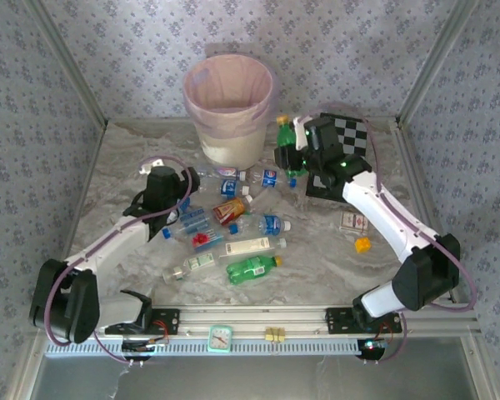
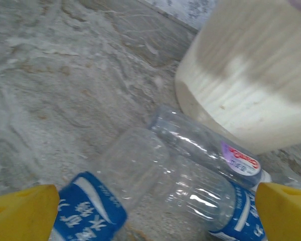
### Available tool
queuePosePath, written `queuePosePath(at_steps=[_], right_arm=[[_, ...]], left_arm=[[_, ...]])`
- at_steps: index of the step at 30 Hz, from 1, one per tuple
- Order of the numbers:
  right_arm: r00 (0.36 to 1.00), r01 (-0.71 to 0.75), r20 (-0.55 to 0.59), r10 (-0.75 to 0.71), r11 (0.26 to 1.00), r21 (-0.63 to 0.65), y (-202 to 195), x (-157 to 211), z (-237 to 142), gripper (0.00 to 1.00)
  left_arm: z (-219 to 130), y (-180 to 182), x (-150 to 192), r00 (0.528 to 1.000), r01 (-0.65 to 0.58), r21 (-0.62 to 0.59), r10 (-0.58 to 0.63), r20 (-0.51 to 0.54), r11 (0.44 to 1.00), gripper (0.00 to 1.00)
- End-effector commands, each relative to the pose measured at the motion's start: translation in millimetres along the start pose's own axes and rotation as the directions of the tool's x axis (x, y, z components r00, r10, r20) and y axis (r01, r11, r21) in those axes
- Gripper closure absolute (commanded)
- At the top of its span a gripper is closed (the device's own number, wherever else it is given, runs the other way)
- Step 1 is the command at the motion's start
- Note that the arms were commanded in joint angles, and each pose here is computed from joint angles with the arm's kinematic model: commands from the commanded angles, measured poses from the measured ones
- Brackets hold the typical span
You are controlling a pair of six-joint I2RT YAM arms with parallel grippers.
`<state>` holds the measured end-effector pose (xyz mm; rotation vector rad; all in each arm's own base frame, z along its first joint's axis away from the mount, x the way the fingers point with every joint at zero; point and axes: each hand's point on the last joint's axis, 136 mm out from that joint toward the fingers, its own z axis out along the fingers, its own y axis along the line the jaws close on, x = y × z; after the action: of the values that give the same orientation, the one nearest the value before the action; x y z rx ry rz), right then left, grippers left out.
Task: Put the plastic bottles in the bin
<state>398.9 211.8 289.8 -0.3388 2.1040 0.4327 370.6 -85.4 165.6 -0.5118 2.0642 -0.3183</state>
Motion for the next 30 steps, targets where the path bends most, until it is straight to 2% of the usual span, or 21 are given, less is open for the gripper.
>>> queuePosePath(at_steps=[1,7,14,21,30], right_arm=[[0.967,-0.009,0.252,0.041,0.992,-0.127,31,-83,-25,0.48],[0.907,0.028,0.418,0.056,0.981,-0.193,55,-152,-18,0.48],[0.852,0.070,0.521,0.049,0.976,-0.206,75,-201,25,0.48],[0.848,0.092,0.528,0.042,0.970,-0.224,90,-212,83,0.48],[0.889,0.086,0.457,0.007,0.979,-0.184,90,-193,145,0.46]], left_arm=[[-8,25,-6,0.999,0.030,-0.060,-0.029,0.023,0.998,0.00],[-17,45,-5,0.997,0.063,-0.071,-0.059,0.058,0.996,0.00],[-26,48,-5,0.998,0.009,-0.055,-0.005,0.068,0.998,0.00],[-33,39,-3,0.997,-0.033,0.024,0.031,0.073,0.999,0.00],[-34,31,-1,0.997,-0.054,0.074,0.050,0.067,0.996,0.00]])
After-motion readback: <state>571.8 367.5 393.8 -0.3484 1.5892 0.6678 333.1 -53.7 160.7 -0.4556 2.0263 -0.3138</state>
